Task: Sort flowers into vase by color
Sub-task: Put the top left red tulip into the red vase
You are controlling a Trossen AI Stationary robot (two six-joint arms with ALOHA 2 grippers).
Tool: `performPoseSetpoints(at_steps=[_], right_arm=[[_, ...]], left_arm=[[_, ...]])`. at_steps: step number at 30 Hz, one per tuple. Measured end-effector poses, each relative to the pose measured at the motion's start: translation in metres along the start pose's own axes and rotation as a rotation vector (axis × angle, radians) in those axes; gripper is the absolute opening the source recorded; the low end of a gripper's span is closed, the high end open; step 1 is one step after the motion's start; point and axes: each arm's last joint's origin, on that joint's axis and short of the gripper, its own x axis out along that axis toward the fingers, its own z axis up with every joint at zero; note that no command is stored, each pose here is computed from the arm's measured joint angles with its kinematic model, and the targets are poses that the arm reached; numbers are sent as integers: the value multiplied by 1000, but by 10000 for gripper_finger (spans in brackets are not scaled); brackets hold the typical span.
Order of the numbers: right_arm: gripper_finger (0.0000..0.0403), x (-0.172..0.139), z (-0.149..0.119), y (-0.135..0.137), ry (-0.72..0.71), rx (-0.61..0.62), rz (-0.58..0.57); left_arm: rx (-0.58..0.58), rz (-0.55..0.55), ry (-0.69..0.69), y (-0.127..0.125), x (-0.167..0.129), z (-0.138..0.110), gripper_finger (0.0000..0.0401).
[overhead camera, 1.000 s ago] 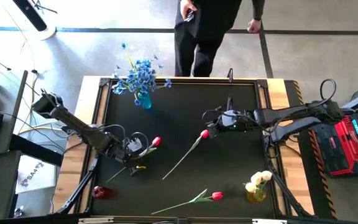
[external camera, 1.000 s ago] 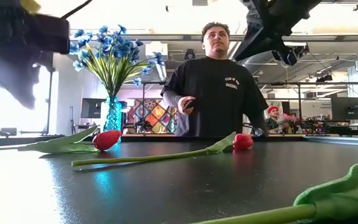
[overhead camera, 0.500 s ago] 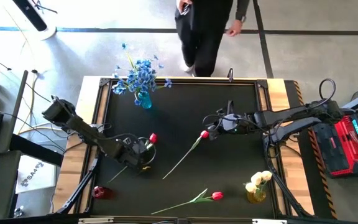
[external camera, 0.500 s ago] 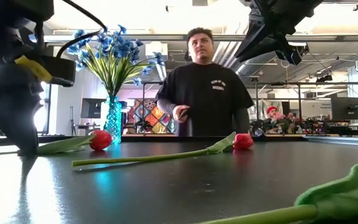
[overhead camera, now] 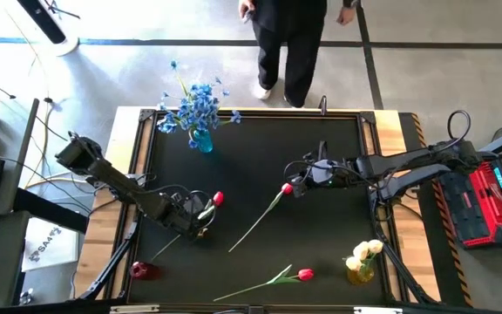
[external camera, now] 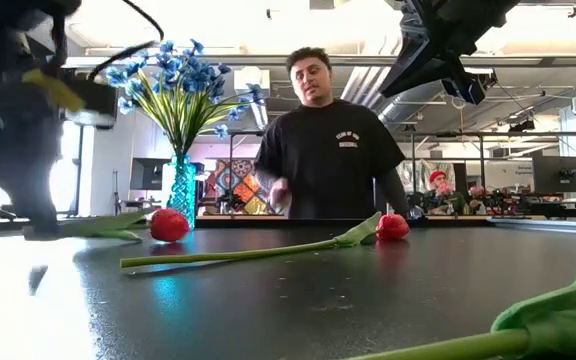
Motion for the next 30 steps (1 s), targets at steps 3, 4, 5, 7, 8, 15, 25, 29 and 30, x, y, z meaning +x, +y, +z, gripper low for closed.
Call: performPoseSetpoints(at_steps=[3,4,5,7,8,15,25,29,30], right_arm=[[1,0,-1,2,-3,-8,9],[1,1,-1,3,-6,-12,17],[1,1,-1,4,-12,-21,28],[4,3,-1,7,-21,-37,43],[6,4,0,9,-35,-46,62],[25,4,10,26,-158,-106,221],[113,-2,16,37,-197,-137,361],[151,4,15,41,-187,-151,404],[160,8,15,43,-186,-153,425]], left_arm=[[-19,-52,-41,1,-12,4,7],[-27,-70,-64,1,-17,6,4],[-36,-92,-93,2,-23,7,3],[-57,-135,-163,4,-36,11,3],[-61,-155,-200,5,-43,13,2],[-66,-253,-428,17,-80,24,1],[-60,-319,-684,19,-108,36,0],[-60,-328,-750,19,-114,42,0],[-62,-334,-761,18,-115,44,0]])
